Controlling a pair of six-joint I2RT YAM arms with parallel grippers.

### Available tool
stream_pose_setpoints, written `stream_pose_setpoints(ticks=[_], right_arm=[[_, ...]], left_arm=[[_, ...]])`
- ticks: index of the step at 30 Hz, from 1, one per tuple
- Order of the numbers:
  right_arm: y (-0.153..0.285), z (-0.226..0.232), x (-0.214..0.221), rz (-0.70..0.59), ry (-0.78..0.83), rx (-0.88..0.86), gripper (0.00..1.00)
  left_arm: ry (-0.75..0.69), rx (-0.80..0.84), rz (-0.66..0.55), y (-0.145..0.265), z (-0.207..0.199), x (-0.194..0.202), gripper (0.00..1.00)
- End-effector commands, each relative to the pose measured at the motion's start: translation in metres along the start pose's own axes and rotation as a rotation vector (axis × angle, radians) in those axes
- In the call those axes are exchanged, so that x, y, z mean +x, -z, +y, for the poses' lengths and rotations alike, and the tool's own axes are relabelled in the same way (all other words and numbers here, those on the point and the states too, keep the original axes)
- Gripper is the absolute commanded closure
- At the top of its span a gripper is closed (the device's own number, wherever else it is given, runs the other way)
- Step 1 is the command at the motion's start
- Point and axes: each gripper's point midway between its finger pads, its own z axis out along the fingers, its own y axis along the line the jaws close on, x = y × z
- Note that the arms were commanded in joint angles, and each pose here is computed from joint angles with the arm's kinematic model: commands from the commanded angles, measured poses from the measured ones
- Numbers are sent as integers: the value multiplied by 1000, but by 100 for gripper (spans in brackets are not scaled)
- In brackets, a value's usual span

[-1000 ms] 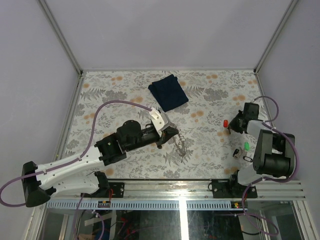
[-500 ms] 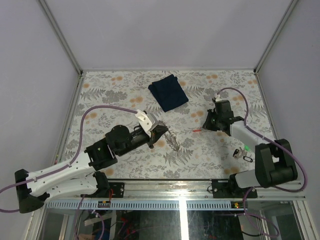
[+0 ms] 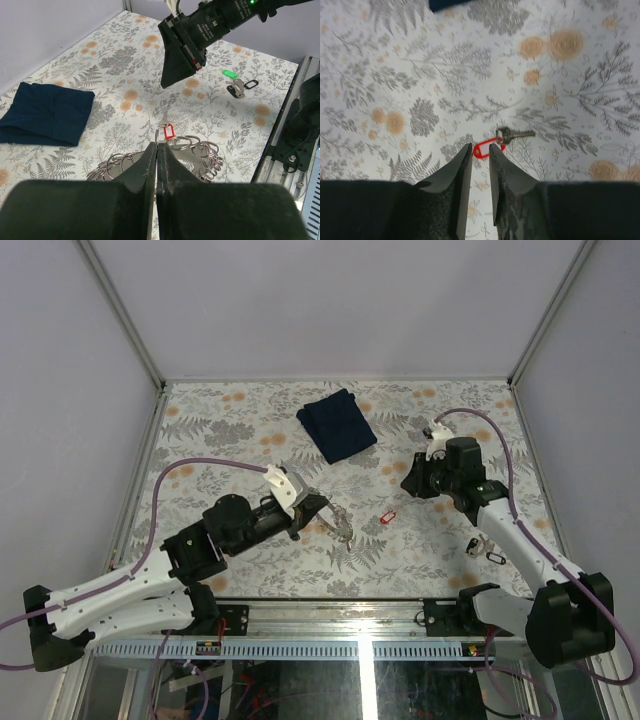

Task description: Put the keys on the keyring

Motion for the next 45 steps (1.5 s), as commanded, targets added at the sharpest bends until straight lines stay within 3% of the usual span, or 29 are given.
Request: stream_pose_setpoints(ticks=[1,6,9,16,22,45], right_arm=[[-4,-5,19,155,-38,28,70],[-13,-5,45,303,-18,55,54],[-20,1,51,342,61,90,51],[-31,-1,62,470,316,224,53],[-47,1,79,553,438,242,53],[-73,-10,107,682,480,234,66]], left_arm=[[-12,7,-47,2,0,-18,100],[-1,4,-31,1,0,-12,100],[5,6,-30,3,0,-11,100],[13,-14,-45,13,4,-17,100],[20,-6,-27,16,2,-16,100],[27,0,-19,12,1,-21,100]])
